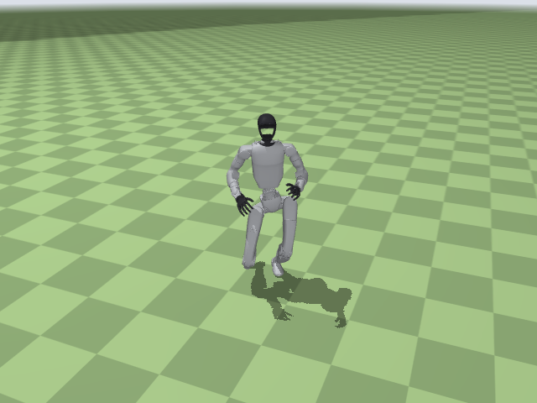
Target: Run
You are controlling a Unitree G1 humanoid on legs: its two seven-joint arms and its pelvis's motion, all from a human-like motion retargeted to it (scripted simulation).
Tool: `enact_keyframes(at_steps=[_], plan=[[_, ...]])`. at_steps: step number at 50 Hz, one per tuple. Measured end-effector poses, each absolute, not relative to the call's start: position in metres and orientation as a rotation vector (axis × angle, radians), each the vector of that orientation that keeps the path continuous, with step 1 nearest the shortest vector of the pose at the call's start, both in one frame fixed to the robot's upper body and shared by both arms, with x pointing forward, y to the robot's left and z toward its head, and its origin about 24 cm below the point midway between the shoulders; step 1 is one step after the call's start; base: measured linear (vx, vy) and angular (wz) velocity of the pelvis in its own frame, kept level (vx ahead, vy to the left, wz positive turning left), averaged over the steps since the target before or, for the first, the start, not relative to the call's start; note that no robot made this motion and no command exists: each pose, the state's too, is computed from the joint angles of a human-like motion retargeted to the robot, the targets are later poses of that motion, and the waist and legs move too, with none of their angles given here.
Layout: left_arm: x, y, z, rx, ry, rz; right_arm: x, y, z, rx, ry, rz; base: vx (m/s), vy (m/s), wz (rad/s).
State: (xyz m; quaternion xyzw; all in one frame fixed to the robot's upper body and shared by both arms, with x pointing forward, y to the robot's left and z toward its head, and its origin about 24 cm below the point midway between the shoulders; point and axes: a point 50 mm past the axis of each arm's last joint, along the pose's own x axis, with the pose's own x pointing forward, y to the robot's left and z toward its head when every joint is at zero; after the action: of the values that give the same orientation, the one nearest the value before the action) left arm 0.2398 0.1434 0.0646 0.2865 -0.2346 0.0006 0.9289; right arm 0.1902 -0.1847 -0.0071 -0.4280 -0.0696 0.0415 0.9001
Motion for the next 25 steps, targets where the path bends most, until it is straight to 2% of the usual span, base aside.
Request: enact_keyframes(at_steps=[7, 13, 17, 25], plan=[[0.247, 0.116, 0.085, 0.405, -0.563, -0.031, 0.164, -0.201, -0.007, -0.856, -0.115, 0.108, 0.12, 0.06, -0.88], [0.232, 0.101, 0.079, 0.328, -0.545, -0.196, 0.151, -0.21, -0.007, -0.824, -0.082, 0.047, 0.0, -0.11, -0.48], [0.225, 0.102, 0.063, 0.387, -0.465, -0.253, 0.165, -0.211, 0.006, -0.85, -0.16, 0.008, -0.07, -0.08, -0.34], [0.222, 0.123, 0.013, 0.553, -0.209, -0.187, 0.229, -0.212, 0.045, -1.0, -0.359, -0.112, -0.04, -0.07, 0.14]])
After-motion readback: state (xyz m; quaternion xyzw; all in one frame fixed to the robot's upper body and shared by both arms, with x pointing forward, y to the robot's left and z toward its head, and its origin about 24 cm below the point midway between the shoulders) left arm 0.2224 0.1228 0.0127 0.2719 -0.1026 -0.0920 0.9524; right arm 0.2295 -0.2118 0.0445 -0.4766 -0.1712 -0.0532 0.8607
